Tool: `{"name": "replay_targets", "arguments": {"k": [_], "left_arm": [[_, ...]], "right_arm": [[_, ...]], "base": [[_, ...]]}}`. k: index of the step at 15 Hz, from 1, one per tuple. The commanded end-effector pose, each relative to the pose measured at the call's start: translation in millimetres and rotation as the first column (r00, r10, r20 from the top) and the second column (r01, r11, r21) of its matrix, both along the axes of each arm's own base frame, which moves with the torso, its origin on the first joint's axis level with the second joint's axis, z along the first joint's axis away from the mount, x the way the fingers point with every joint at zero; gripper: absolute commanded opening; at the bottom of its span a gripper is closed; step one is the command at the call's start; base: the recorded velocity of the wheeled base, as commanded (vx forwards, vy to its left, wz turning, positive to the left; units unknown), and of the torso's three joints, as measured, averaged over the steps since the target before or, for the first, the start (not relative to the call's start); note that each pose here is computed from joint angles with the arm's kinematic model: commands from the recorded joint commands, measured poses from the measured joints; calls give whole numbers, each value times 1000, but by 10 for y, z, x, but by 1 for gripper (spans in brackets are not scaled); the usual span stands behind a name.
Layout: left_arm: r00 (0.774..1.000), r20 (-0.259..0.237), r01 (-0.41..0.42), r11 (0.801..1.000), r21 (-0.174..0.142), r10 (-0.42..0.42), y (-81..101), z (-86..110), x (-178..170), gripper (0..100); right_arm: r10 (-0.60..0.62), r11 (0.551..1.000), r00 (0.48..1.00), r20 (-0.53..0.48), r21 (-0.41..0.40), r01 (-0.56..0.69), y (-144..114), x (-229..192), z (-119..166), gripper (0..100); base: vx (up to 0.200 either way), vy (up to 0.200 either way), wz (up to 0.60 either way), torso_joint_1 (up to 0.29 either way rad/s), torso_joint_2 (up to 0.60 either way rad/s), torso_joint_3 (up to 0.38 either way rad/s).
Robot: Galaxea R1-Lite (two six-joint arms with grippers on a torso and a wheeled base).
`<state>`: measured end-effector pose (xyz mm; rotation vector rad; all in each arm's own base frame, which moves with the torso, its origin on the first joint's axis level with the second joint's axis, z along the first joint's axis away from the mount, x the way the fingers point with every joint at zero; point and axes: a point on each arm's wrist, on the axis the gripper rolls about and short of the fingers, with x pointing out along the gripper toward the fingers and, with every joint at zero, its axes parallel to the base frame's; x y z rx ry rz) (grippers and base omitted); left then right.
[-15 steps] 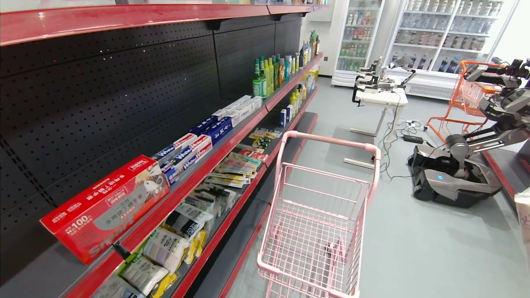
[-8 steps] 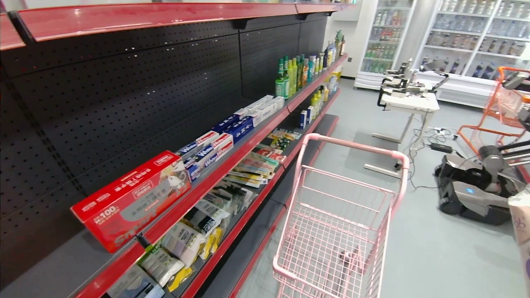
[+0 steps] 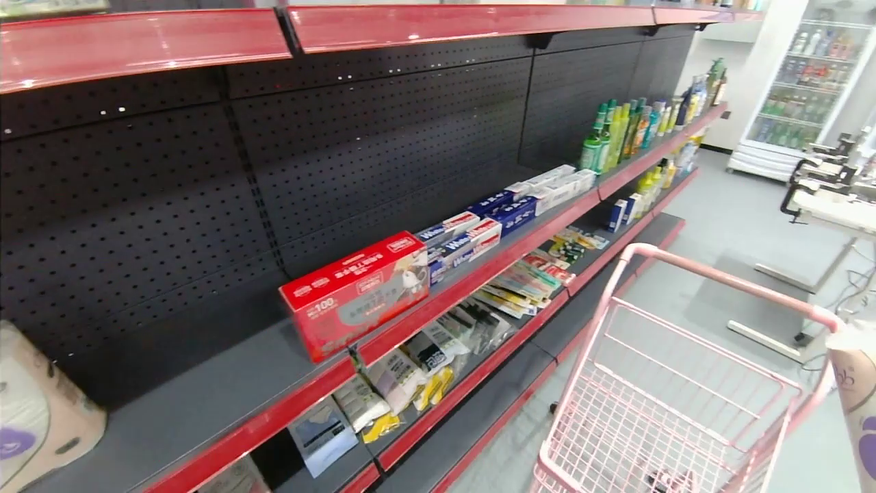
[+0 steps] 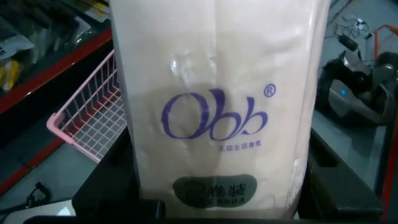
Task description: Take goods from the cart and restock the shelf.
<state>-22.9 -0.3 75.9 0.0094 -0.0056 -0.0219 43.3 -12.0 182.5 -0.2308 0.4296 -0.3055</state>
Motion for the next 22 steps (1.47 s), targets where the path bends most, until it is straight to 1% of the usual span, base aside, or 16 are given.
{"name": "replay_targets", "arguments": {"k": [1, 9, 18, 19, 22], "left_arm": [[1000, -1, 0, 1000, 0, 0, 0, 1, 1, 100], [1000, -1, 1, 1000, 0, -1, 0, 1, 1, 100], [1000, -1, 0, 1000, 1, 0, 0, 1, 1, 100], [1000, -1, 0, 1000, 0, 0, 0, 1, 1, 100], [1000, -2, 0, 1000, 1, 0, 0, 1, 2, 100]], "right_arm": [[19, 1000, 1000, -7, 1, -19, 9, 0, -22, 0], [33, 999, 999, -16, -17, -33, 21, -60, -104, 0], [46, 999, 999, -18, -18, -46, 29, -85, -149, 0], [44, 999, 999, -21, -20, -44, 29, -93, -169, 0], [39, 999, 999, 24, -24, -38, 44, -194, -192, 0]], "base": [[0, 0, 600, 2, 2, 7], [0, 0, 600, 4, 2, 3], [0, 0, 600, 2, 2, 3], [0, 0, 0, 0, 0, 0], [0, 0, 0, 0, 0, 0]]}}
